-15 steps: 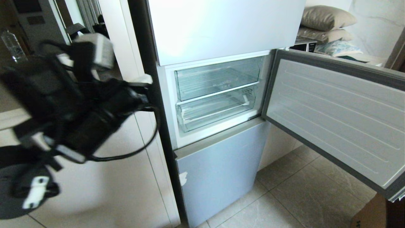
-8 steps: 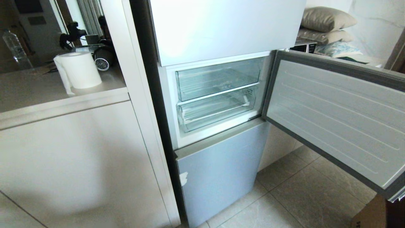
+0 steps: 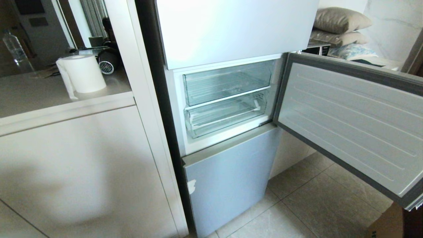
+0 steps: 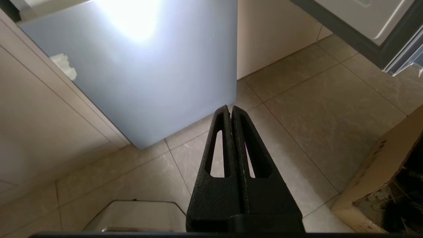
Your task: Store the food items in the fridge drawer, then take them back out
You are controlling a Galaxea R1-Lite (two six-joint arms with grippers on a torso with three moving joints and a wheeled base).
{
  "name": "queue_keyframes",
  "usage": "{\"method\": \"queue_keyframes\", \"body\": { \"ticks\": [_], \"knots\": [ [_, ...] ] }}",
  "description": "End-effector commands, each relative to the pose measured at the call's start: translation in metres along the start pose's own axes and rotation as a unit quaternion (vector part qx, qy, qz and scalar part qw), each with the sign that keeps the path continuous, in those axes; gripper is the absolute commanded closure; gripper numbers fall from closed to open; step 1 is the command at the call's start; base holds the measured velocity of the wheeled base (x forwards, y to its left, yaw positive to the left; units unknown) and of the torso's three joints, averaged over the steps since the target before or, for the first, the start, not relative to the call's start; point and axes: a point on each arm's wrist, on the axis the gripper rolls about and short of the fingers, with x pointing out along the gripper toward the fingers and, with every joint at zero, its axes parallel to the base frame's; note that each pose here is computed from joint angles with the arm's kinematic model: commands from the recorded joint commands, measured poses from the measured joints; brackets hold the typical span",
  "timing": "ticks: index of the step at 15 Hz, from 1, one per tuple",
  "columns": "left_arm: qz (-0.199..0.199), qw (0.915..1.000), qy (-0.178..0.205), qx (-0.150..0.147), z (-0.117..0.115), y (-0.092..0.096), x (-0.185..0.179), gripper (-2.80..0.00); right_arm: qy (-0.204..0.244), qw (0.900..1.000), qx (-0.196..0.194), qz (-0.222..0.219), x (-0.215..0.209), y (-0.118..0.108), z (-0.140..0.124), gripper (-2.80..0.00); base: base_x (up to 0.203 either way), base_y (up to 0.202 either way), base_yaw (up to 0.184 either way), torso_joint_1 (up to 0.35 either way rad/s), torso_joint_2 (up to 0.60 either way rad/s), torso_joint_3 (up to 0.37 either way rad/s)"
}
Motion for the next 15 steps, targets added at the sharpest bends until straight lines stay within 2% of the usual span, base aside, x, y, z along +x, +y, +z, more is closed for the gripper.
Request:
{"method": "queue_keyframes", "body": {
  "ticks": [1, 3, 4, 5, 6, 8, 11, 13, 14, 15],
  "knots": [
    [-0.005, 0.9978, -0.065, 0.002, -0.008, -0.002, -0.011, 0.0, 0.007, 1.0, 0.001, 0.009, 0.001, 0.0, -0.003, 0.0, 0.0, 0.0, 0.0, 0.0, 0.0, 0.0],
    [-0.011, 0.9968, -0.079, -0.007, -0.009, -0.002, -0.012, 0.0, 0.011, 0.999, -0.022, 0.025, 0.001, 0.001, -0.003, 0.0, 0.0, 0.0, 0.0, 0.0, 0.0, 0.0],
    [-0.004, 0.9965, -0.078, -0.029, -0.009, -0.001, -0.012, 0.0, 0.018, 0.999, -0.037, 0.015, 0.0, 0.0, -0.003, 0.0, 0.0, 0.0, 0.0, 0.0, 0.0, 0.0],
    [0.008, 0.9958, -0.078, -0.048, -0.009, -0.001, -0.012, 0.0, 0.024, 0.999, -0.041, -0.002, -0.001, 0.0, -0.001, 0.0, 0.0, 0.0, 0.0, 0.0, 0.0, 0.0],
    [0.011, 0.9955, -0.078, -0.052, -0.009, -0.001, -0.012, 0.0, 0.031, 0.998, -0.042, -0.022, -0.001, 0.0, 0.002, 0.0, 0.0, 0.0, 0.0, 0.0, 0.0, 0.0],
    [0.01, 0.9955, -0.079, -0.052, -0.009, -0.001, -0.012, 0.0, 0.001, 0.997, -0.025, -0.079, -0.006, -0.001, 0.019, 0.0, 0.0, 0.0, 0.0, 0.0, 0.0, 0.0],
    [0.011, 0.9955, -0.079, -0.052, -0.009, -0.001, -0.012, 0.0, -0.042, 0.993, 0.041, -0.104, -0.012, 0.002, 0.055, 0.0, 0.0, 0.0, 0.0, 0.0, 0.0, 0.0],
    [0.01, 0.9955, -0.079, -0.052, -0.009, -0.001, -0.012, 0.0, -0.041, 0.987, 0.096, -0.124, -0.004, 0.005, 0.081, 0.0, 0.0, 0.0, 0.0, 0.0, 0.0, 0.0],
    [0.01, 0.9955, -0.079, -0.052, -0.009, -0.001, -0.012, 0.0, -0.052, 0.98, 0.143, -0.125, 0.001, 0.008, 0.098, 0.0, 0.0, 0.0, 0.0, 0.0, 0.0, 0.0],
    [0.01, 0.9955, -0.079, -0.052, -0.009, -0.001, -0.012, 0.0, -0.08, 0.968, 0.205, -0.119, 0.004, 0.01, 0.116, 0.0, 0.0, 0.0, 0.0, 0.0, 0.0, 0.0]
  ]
}}
